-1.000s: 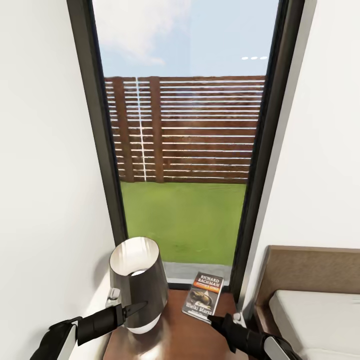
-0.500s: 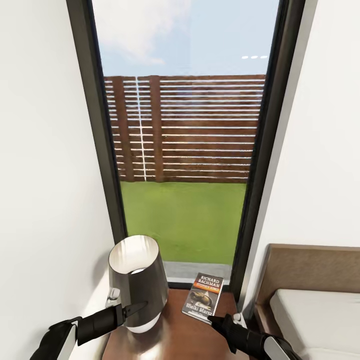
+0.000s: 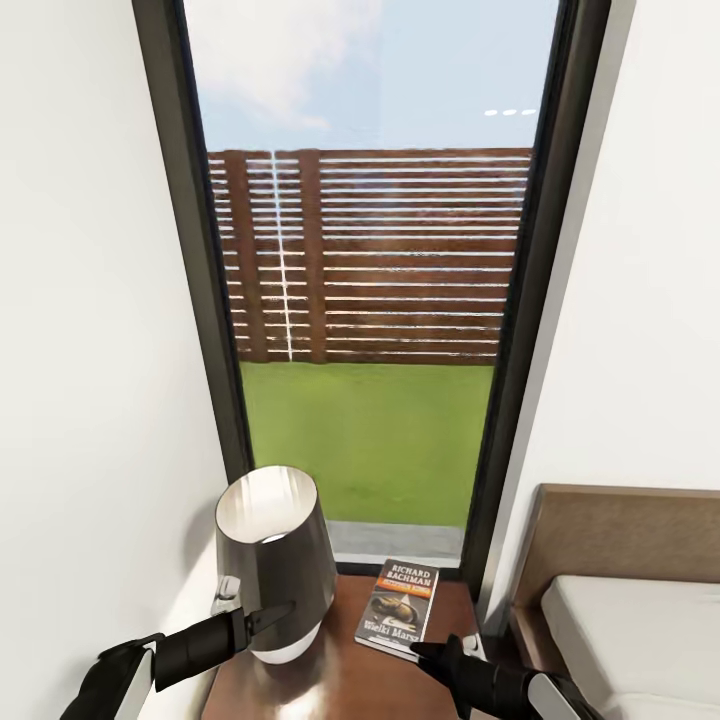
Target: In the bedroom, move the book from the bed onto either nightstand, and place the two sandals side by side next to the bed.
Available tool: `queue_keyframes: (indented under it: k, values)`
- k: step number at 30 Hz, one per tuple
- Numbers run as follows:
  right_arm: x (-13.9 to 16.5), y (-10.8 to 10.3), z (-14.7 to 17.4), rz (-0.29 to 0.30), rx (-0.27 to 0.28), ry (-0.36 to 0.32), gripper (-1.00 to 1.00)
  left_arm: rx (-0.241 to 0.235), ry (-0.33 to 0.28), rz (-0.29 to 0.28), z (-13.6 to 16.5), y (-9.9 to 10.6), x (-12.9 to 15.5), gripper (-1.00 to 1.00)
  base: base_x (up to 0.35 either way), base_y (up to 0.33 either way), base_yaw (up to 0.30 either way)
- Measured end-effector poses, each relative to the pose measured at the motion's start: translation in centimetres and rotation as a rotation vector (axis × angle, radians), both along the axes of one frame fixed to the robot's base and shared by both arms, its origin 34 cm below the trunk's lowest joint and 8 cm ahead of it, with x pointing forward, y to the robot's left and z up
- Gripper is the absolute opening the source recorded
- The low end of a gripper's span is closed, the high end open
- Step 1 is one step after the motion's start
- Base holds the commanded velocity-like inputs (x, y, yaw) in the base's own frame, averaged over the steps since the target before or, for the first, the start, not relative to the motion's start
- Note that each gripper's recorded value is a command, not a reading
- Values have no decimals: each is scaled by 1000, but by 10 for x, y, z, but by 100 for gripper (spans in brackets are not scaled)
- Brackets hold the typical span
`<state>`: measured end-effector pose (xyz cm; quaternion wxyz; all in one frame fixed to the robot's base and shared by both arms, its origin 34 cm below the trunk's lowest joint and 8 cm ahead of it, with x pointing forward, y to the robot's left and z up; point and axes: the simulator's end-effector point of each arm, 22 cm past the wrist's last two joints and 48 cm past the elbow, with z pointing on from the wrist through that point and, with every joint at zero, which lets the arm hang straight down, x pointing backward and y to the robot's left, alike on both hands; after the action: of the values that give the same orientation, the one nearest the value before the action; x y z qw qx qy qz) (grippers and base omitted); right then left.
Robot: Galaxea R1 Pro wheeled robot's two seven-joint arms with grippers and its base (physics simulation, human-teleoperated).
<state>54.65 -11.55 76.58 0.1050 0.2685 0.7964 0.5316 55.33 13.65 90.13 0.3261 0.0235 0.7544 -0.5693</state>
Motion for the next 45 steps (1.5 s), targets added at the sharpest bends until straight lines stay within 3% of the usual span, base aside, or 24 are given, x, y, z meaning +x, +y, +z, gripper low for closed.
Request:
queue_keyframes:
  k: [45]
  values:
    - [4,0,-64,0,1,-2,-100,1,-1,2,-65,0,4,100,0,0,0]
